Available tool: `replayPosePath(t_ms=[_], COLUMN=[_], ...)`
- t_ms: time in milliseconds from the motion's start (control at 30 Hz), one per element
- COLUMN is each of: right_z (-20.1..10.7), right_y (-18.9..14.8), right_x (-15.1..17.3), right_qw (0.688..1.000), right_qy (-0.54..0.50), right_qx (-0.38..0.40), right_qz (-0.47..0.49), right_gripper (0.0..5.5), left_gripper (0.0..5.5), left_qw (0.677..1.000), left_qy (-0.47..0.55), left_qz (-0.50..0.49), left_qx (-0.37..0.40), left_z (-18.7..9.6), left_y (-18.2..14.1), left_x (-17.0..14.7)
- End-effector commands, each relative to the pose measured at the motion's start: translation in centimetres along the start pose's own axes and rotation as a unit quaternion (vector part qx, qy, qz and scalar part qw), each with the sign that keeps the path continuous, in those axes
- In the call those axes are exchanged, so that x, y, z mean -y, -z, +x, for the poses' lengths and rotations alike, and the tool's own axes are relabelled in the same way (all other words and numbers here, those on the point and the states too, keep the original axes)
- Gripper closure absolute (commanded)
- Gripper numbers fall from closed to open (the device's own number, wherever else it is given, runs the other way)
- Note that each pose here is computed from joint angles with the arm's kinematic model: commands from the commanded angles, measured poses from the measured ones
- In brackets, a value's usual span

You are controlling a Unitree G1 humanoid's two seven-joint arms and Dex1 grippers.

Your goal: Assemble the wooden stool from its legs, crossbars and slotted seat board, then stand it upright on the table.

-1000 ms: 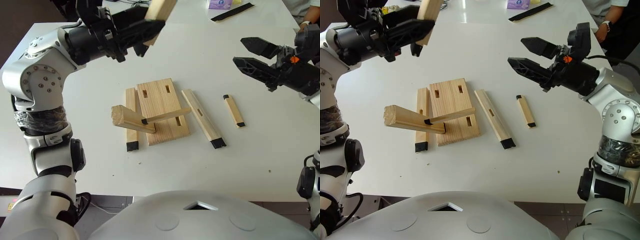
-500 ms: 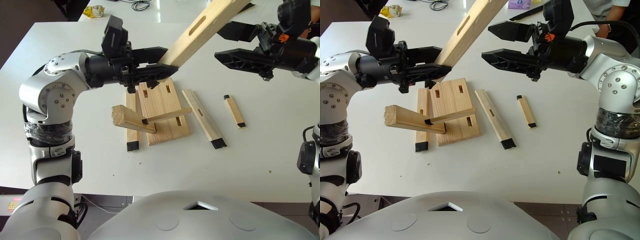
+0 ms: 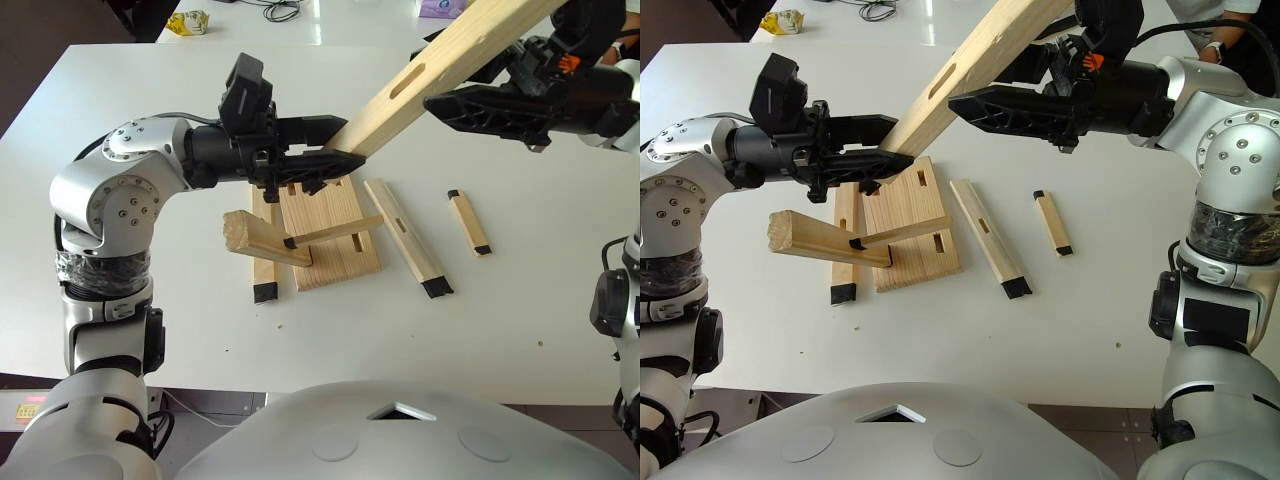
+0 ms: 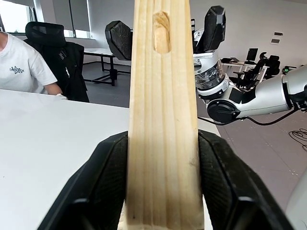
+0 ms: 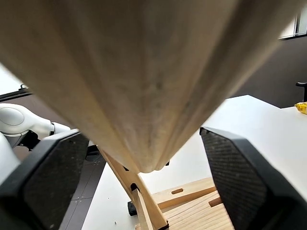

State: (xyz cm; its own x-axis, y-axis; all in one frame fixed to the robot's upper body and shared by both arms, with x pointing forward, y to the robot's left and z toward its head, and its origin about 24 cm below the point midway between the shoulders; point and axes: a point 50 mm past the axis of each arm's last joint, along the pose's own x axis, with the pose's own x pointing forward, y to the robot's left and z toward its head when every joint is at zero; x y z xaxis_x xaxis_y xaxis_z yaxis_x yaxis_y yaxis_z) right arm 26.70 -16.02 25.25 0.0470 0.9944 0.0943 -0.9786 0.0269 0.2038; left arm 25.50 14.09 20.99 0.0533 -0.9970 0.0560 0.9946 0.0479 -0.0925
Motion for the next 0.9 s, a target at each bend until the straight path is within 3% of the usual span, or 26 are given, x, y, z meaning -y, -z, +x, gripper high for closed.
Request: replayPosePath(t_ms=[33,367,900], right_z=[0.2,0.3,0.3], right_y=[-0.4,-0.2,0.9], right_x=[-0.3,-0.6,-0.8], right_qw=[1.0,1.0,0.999], right_qy=[-0.006,-0.012,-0.011], right_qx=[-0.001,-0.004,-0.039], right_qz=[-0.009,-0.013,-0.023], right_gripper=[1.93,3.43,3.45], left_gripper=[3.46,3.46,3.46], left_qw=[1.0,1.0,0.999], left_qy=[0.011,0.015,-0.016], left_qz=[-0.002,-0.018,-0.005], left_qx=[-0.005,-0.012,-0.028], left_z=[0.2,-0.1,-0.9], left_y=[-0.1,0.1,0.7], left_x=[0.2,0.1,-1.6])
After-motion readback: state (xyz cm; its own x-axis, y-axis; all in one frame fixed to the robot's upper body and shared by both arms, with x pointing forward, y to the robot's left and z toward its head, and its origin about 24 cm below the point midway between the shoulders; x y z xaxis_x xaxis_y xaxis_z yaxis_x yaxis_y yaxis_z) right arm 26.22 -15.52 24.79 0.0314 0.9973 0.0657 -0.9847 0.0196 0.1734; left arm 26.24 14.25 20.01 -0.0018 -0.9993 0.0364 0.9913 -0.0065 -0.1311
